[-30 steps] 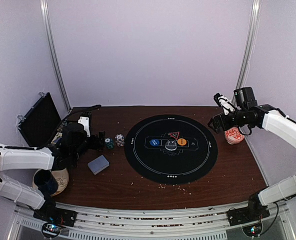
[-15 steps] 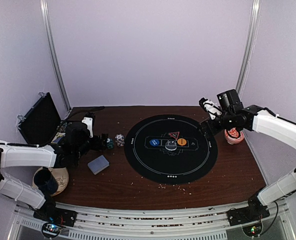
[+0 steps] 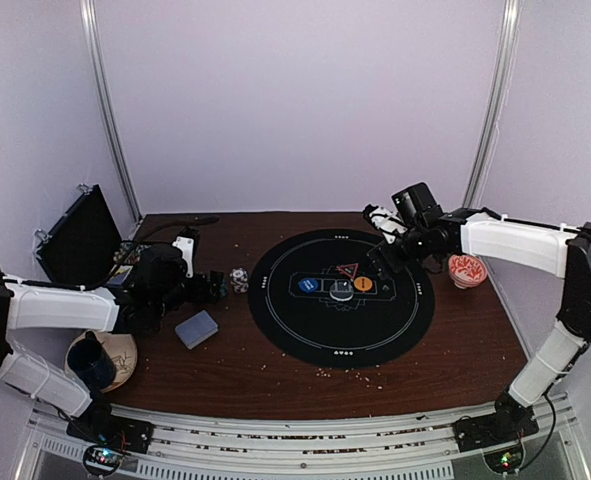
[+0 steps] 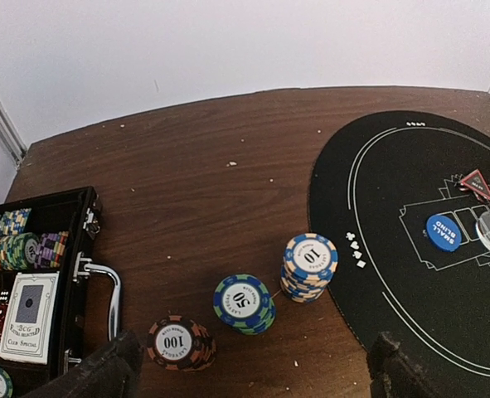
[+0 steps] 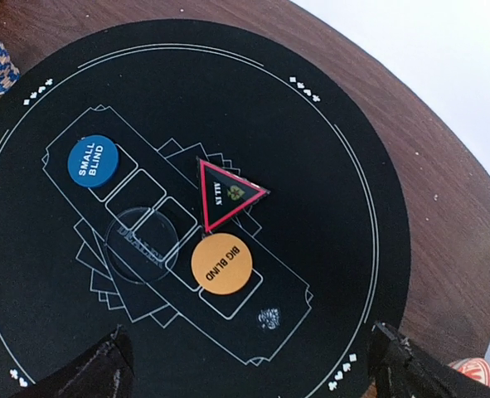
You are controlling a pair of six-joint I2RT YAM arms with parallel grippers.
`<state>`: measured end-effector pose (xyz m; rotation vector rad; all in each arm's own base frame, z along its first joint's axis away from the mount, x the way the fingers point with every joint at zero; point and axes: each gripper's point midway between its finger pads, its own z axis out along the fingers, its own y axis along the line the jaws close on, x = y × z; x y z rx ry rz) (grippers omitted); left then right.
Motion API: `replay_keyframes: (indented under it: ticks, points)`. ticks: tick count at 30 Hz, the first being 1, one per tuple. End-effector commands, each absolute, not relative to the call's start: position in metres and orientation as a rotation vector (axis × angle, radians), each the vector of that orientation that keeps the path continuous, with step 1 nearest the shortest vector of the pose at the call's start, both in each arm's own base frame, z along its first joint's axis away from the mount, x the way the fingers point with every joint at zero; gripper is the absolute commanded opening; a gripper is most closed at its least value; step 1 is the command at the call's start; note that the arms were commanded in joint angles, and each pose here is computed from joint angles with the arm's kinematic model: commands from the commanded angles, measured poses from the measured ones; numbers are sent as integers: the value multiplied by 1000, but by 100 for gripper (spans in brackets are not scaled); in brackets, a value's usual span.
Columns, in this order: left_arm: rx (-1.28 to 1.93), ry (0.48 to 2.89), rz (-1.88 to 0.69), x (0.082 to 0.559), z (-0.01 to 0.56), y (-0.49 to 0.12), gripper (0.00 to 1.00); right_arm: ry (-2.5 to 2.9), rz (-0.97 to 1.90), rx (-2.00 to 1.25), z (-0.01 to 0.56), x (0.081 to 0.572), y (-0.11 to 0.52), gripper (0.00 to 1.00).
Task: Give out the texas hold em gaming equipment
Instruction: Pick up the dealer button from the community card area.
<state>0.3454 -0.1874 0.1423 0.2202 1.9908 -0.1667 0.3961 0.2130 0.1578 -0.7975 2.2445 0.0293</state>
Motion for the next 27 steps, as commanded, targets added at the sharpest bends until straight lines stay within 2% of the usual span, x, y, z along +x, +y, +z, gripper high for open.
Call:
replay_keyframes:
  ticks: [1,6,11,20,27]
  points:
    - [225,1943,-205,352,160,-198,98,2199,115,-815,169,416,247,100]
    - [216,1939,-200,352,162,-197,98,2205,148,-791,161,436,277,100]
    - [209,1928,-218,350,167,-198,98,2254,182,-826,134,436,298,96]
    - [196,1903,-234,346,173,-195,98,2360,116,-916,78,413,294,91]
    - [196,1921,-203,349,166,-194,98,2406,114,-970,57,405,291,88]
